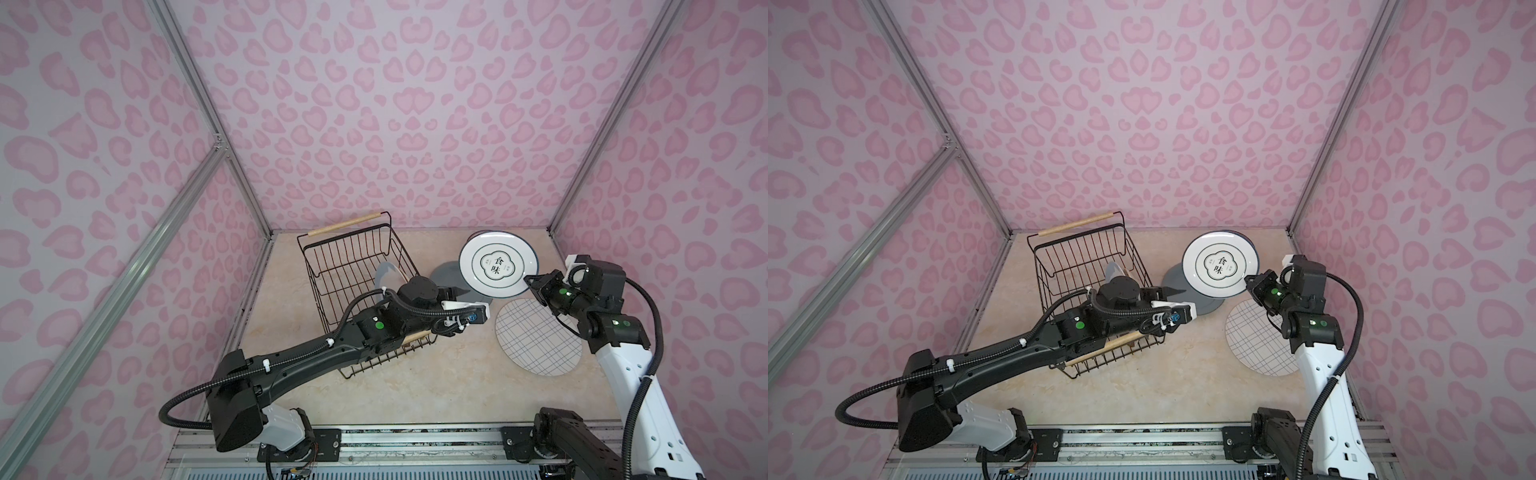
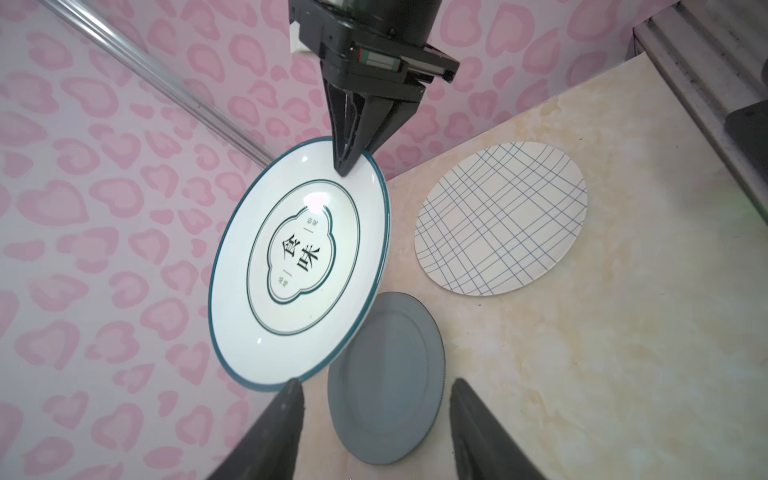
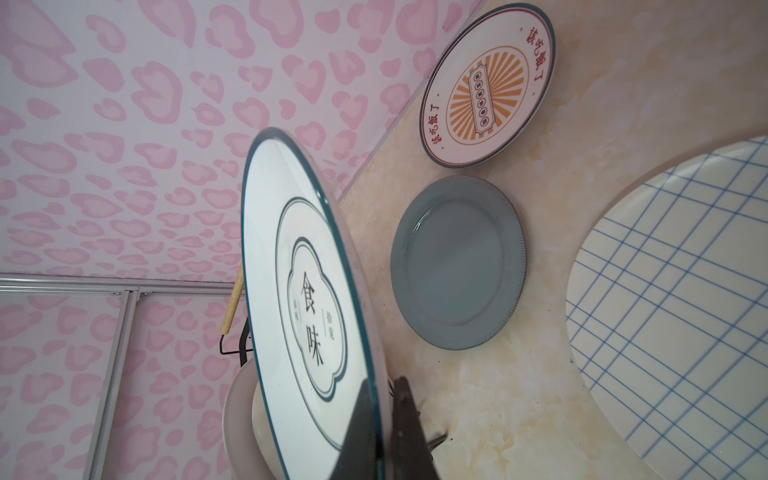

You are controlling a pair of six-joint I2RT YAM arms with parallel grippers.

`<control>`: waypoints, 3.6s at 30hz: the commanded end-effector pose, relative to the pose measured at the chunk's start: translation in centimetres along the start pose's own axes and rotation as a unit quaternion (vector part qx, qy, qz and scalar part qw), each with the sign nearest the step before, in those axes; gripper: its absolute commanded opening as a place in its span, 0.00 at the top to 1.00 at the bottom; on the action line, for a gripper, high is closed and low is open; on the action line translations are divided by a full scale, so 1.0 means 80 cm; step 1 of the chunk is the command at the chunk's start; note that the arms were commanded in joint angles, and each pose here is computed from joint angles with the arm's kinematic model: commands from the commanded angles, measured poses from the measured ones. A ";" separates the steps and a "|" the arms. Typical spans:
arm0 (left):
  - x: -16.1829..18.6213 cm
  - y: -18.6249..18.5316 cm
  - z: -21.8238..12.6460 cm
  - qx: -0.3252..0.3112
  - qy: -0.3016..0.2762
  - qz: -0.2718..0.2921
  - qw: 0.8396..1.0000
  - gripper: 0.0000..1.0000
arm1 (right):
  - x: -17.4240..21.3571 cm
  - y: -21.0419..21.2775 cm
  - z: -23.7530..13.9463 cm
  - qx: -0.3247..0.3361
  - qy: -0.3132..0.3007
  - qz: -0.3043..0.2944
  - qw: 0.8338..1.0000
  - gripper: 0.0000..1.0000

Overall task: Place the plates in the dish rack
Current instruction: 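Lift the plate upright while the left gripper reaches over to grasp its rim, then open the right gripper and carry the plate toward the rack with the left gripper, then lower the green-rimmed plate into the rack slots beside the pastel plate with the left gripper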

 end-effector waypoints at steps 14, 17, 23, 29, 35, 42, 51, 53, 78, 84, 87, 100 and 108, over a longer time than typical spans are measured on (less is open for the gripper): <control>0.002 0.025 0.069 -0.123 0.053 0.126 0.983 0.57 | 0.001 0.026 -0.001 -0.033 0.007 0.002 0.999 1.00; 0.001 0.027 0.075 -0.126 0.057 0.129 0.982 0.59 | 0.002 0.027 -0.002 -0.033 0.008 0.002 0.999 1.00; 0.008 0.029 0.089 -0.130 0.077 0.143 0.978 0.62 | 0.005 0.028 -0.002 -0.033 0.009 0.001 0.999 1.00; 0.014 0.025 0.102 -0.130 0.090 0.151 0.976 0.72 | 0.007 0.029 -0.003 -0.031 0.011 -0.002 0.999 1.00; 0.011 0.036 0.112 -0.144 0.103 0.147 0.973 0.90 | 0.009 0.032 -0.004 -0.033 0.013 -0.003 0.999 1.00; 0.002 0.037 0.109 -0.153 0.105 0.141 0.972 0.96 | 0.010 0.040 -0.007 -0.042 0.017 -0.010 0.999 1.00; -0.014 0.064 0.073 -0.182 0.103 0.080 0.974 0.96 | 0.007 0.078 -0.022 -0.090 0.018 -0.044 0.995 0.39; -0.017 0.072 0.066 -0.190 0.107 0.066 0.974 0.96 | 0.004 0.092 -0.031 -0.104 0.012 -0.060 0.993 0.30; -0.003 0.211 -0.266 -0.357 0.056 -0.494 0.791 0.96 | 0.037 0.091 -0.036 -0.073 -0.022 -0.186 0.980 0.03; 0.045 0.173 -0.320 -0.318 0.044 -0.633 0.705 0.96 | 0.059 0.077 -0.006 -0.072 0.004 -0.195 0.978 0.03; 0.062 0.153 -0.308 -0.281 0.052 -0.685 0.671 0.96 | 0.071 0.073 0.009 -0.074 0.018 -0.199 0.977 0.03; 0.165 0.092 -0.242 -0.227 0.105 -0.806 0.537 0.96 | 0.116 0.052 0.025 -0.064 0.059 -0.258 0.962 0.03; 0.204 0.066 -0.200 -0.201 0.149 -0.825 0.507 0.96 | 0.137 0.030 0.030 -0.063 0.077 -0.269 0.958 0.03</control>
Point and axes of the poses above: each gripper's point midway between its finger pads, its own z axis out along the fingers, its own y axis along the line the jaws close on, x = y × z, the point moved 3 cm from there along -z, back along the fingers, and after that the axes turned 10 degrees about z, right-handed, at the moved point
